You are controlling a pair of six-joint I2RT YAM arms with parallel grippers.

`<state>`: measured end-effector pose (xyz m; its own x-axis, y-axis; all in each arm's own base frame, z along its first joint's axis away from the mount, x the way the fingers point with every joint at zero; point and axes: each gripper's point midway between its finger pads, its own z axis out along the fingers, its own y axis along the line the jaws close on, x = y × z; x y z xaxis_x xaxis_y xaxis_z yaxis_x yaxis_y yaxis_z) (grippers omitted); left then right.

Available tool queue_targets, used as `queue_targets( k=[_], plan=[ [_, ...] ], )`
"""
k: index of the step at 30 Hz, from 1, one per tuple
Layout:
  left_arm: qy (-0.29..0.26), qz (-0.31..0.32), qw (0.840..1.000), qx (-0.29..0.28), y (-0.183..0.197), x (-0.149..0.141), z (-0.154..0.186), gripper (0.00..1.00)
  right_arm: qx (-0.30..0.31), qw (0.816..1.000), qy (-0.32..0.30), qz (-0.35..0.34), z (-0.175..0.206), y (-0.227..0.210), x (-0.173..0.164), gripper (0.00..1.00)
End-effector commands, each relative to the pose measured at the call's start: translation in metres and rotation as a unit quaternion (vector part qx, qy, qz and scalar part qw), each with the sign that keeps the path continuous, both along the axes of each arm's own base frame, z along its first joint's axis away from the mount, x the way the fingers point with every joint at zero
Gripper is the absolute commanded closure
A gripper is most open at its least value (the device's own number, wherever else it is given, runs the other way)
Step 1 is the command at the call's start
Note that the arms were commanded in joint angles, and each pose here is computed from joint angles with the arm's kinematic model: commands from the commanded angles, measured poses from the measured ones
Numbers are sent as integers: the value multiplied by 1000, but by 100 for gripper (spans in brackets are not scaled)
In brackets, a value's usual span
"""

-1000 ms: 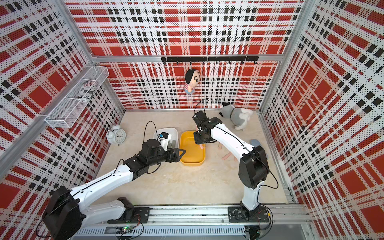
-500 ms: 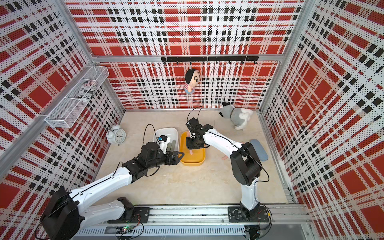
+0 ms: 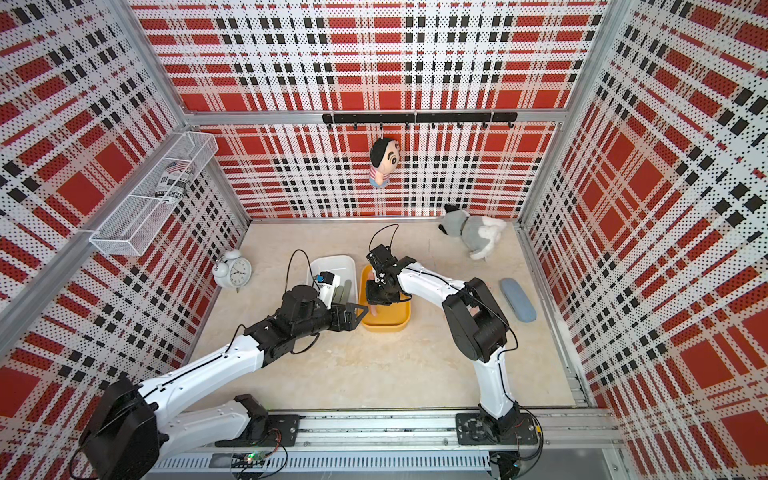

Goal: Place the fruit knives into the storage box by color
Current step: Place the fruit knife in the storage box, then pick up the fruit knife from the center of the board.

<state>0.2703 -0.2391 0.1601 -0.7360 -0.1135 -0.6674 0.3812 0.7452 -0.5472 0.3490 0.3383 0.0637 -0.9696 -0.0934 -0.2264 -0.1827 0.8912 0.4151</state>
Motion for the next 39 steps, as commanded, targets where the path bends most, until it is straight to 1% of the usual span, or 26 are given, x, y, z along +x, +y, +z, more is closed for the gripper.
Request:
queue_targets(
  k=[1,9,15,18,24,32,35,39],
  plan=[
    [-14,4,1000,-10,2,2,8,2,4,1000,4,0,-9,7,2,80],
    [-13,7,1000,-7,4,1,6,2,-4,1000,8,-4,-18,1,1,76],
    [-15,11,1000,-7,7,0,8,2,-5,1000,9,-6,-19,-3,3,65],
    [-14,11,1000,-6,7,1,7,2,-1,1000,6,-6,-16,-3,4,63],
    [-14,12,1000,-5,7,1,7,2,6,1000,-9,-11,-1,-8,9,59],
    [-14,12,1000,-5,6,1,10,1,14,999,-41,-21,29,-20,21,42],
    [-16,11,1000,-8,5,2,13,2,16,999,-47,-20,35,-22,23,39],
    [-18,9,1000,-13,3,3,19,2,22,998,-58,-12,47,-21,25,37]
  ],
)
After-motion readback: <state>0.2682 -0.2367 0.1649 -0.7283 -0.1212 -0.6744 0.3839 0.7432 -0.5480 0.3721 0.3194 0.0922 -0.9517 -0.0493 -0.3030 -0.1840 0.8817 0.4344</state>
